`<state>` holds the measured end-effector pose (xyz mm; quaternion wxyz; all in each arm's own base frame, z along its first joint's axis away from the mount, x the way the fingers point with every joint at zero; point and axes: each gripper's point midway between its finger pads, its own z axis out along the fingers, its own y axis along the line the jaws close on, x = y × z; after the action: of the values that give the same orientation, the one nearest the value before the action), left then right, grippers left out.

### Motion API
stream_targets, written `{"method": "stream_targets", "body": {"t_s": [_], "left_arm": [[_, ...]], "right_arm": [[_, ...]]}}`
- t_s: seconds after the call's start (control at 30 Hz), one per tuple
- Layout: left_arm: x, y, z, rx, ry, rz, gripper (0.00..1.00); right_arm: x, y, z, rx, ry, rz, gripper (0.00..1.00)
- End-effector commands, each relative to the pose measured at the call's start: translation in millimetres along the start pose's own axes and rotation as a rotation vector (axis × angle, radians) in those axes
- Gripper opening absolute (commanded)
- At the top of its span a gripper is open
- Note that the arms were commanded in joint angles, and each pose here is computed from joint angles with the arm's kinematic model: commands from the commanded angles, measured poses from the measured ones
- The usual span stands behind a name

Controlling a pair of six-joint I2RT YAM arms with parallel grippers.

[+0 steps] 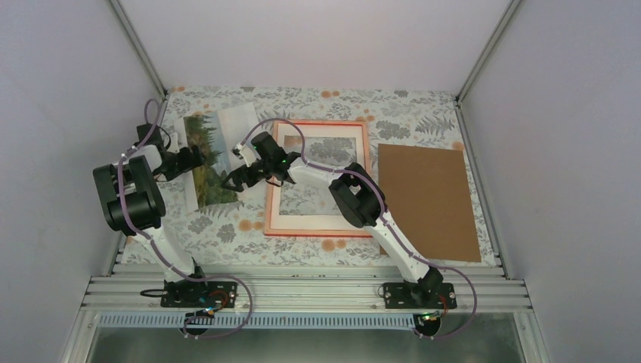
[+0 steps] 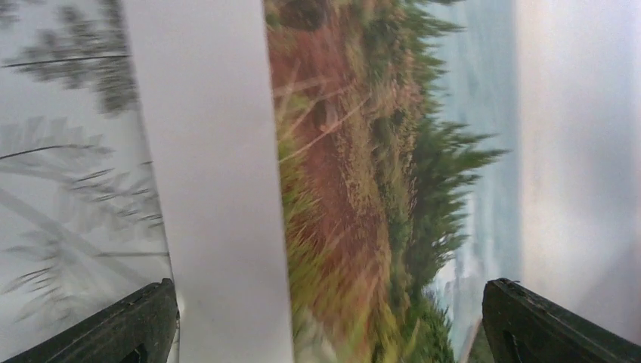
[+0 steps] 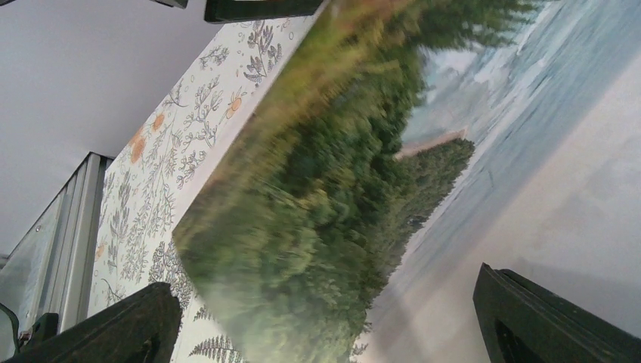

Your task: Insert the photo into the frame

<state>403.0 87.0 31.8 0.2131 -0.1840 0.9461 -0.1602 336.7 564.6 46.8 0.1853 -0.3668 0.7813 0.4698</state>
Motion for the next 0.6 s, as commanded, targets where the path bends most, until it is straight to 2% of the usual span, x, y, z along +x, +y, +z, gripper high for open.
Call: {"method": "stream_targets", "body": {"t_s": [0.0, 0.43, 0.57], "left_arm": [[78.0, -39.1, 31.3, 0.218, 0.261, -0.093, 1.00], [72.5, -73.6, 10.1, 0.358, 0.212, -0.030, 0.99], [62.9, -72.1, 5.3, 0.332, 0.185, 0.012, 0.85]], "right_arm": [[89.7, -33.9, 24.2, 0.052, 0.214, 0.166, 0.97], [83.7, -31.7, 24.1, 0.047, 0.201, 0.153, 0.96], [75.3, -24.5, 21.1, 0.028, 0.189, 0.132, 0.96]]}}
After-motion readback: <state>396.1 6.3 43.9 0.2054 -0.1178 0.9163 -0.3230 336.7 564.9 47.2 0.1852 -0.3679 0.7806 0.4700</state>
